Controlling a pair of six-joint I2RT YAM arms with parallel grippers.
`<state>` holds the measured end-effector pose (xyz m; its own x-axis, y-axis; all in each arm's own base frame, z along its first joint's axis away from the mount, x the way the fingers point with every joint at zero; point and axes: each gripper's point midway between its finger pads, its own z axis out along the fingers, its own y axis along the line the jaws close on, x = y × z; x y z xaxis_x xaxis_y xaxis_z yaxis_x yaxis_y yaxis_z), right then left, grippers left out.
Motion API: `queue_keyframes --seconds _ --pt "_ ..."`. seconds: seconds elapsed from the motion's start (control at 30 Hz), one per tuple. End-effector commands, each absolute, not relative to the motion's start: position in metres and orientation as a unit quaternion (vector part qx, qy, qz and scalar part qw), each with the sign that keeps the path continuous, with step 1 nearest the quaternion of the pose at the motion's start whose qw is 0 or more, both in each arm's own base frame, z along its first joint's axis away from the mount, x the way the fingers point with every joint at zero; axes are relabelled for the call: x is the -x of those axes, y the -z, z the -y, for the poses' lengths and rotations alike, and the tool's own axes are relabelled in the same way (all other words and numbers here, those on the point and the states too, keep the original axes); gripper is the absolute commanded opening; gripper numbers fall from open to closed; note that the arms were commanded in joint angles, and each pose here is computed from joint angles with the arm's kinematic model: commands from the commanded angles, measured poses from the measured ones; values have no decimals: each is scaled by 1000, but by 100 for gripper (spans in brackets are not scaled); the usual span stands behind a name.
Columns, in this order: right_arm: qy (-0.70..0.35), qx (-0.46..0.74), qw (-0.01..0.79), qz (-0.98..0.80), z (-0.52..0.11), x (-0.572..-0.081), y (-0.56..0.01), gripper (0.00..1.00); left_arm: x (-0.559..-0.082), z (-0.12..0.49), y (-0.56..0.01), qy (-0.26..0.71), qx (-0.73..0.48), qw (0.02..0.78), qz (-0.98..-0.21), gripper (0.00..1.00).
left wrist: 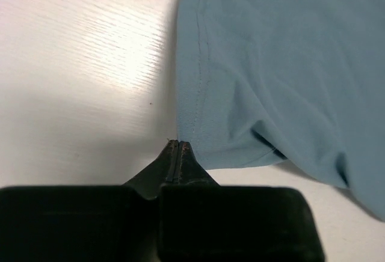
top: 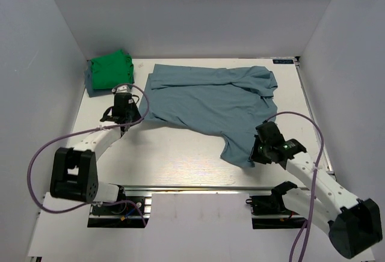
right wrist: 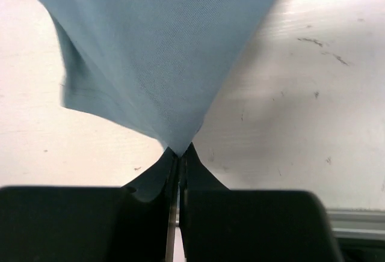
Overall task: Fold and stack the t-shirts
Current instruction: Grap the side of the flattened tshirt closest away from the robot with both arms, then fold the other side of the tshirt into a rectangle
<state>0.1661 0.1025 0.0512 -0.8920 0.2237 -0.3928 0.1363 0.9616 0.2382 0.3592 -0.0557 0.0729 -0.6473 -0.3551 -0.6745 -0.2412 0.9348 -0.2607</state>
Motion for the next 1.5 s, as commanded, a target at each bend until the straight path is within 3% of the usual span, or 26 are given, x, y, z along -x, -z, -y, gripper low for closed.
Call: queue_keyframes --seconds 0.0,0.17,0.33,0.57,1.0,1.47 --pt "-73 -132 207 -967 -86 -152 -68 0 -347 45 -87 54 183 393 -899 0" --pt "-124 -98 172 -972 -106 -142 -58 0 -340 58 -79 89 157 386 -905 0" --pt "-141 -72 208 -965 -113 -159 -75 0 -334 58 -65 81 152 362 -916 0" --pt "-97 -106 328 -934 -107 -234 -130 0 -368 71 -87 109 142 382 -907 0" --pt "-29 -139 441 -886 -76 -345 -200 0 -437 81 -105 112 165 375 -905 0" --pt "-23 -103 434 -895 -52 -446 -201 0 -513 69 -118 112 188 410 -886 0"
